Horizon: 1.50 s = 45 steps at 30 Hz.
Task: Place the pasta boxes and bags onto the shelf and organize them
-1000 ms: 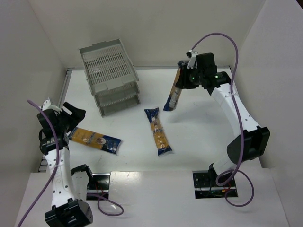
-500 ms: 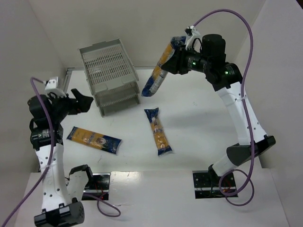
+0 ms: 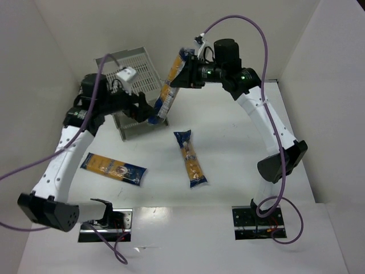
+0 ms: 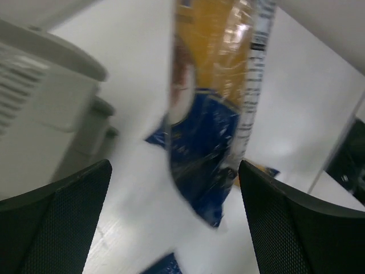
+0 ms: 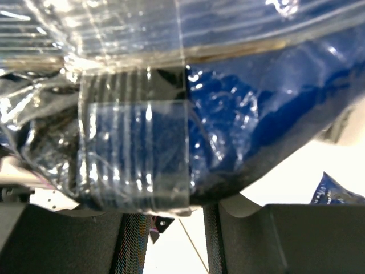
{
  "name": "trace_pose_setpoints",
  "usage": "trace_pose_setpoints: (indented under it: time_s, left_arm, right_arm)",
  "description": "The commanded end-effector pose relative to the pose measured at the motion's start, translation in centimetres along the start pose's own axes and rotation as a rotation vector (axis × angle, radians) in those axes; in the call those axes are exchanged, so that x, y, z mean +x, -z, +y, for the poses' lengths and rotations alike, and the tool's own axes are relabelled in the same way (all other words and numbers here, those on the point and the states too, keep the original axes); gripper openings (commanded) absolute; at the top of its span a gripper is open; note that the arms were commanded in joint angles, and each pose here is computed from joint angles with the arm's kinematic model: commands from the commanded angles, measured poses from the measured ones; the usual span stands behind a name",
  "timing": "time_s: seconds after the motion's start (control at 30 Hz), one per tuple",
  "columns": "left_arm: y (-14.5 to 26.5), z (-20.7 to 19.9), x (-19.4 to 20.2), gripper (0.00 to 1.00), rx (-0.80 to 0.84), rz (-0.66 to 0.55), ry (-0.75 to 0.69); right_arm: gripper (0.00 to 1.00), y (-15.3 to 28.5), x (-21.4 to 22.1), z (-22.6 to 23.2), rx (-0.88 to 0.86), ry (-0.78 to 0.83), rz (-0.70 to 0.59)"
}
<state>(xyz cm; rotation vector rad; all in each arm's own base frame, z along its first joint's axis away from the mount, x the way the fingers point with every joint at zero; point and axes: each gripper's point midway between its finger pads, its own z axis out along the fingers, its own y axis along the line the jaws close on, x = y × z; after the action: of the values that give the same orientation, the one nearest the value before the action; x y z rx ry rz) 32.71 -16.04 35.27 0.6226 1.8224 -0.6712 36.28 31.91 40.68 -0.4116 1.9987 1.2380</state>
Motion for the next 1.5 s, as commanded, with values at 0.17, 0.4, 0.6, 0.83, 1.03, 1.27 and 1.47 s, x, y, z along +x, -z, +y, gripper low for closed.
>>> trace_pose_setpoints:
  time_s: [0.17, 0.4, 0.6, 0.83, 1.03, 1.27, 1.47]
  left_arm:
    - [-1.4, -8.3, -0.7, 0.99, 0.419, 0.011, -0.042]
    - [-3.0, -7.2, 0.8, 0.99, 0.332, 0.052, 0.015]
    - [-4.2, -6.3, 0.2, 0.99, 0.286, 0.035, 0.102]
    - [-4.8, -6.6, 1.1, 0.81, 0.31, 0.055, 0.183]
    - [-4.1, -8.5, 0.7, 0.11, 0.393, 0.038, 0.298]
    - [-2.5, -9.1, -3.0, 0.0, 0.519, -0.071, 0.508]
    - [-1.5, -8.0, -6.9, 0.0, 0.497, -0.185, 0.437]
  right_arm:
    - [0.0, 1.7, -4.7, 6.8, -0.194, 0.156, -0.154]
    - [0.0, 1.7, -4.1, 8.3, -0.245, 0.174, -0.135]
    - [0.0, 1.3, -3.0, 9.4, -0.288, 0.13, -0.102]
    - [0.0, 1.8, -3.6, 10.1, -0.302, 0.13, -0.12]
    - [0.0, 1.4, -3.5, 9.9, -0.308, 0.121, -0.111]
    - [0.27, 0.1, -3.6, 7.7, -0.226, 0.124, -0.126]
    - [0.9, -0.5, -4.6, 6.4, -0.162, 0.178, -0.166]
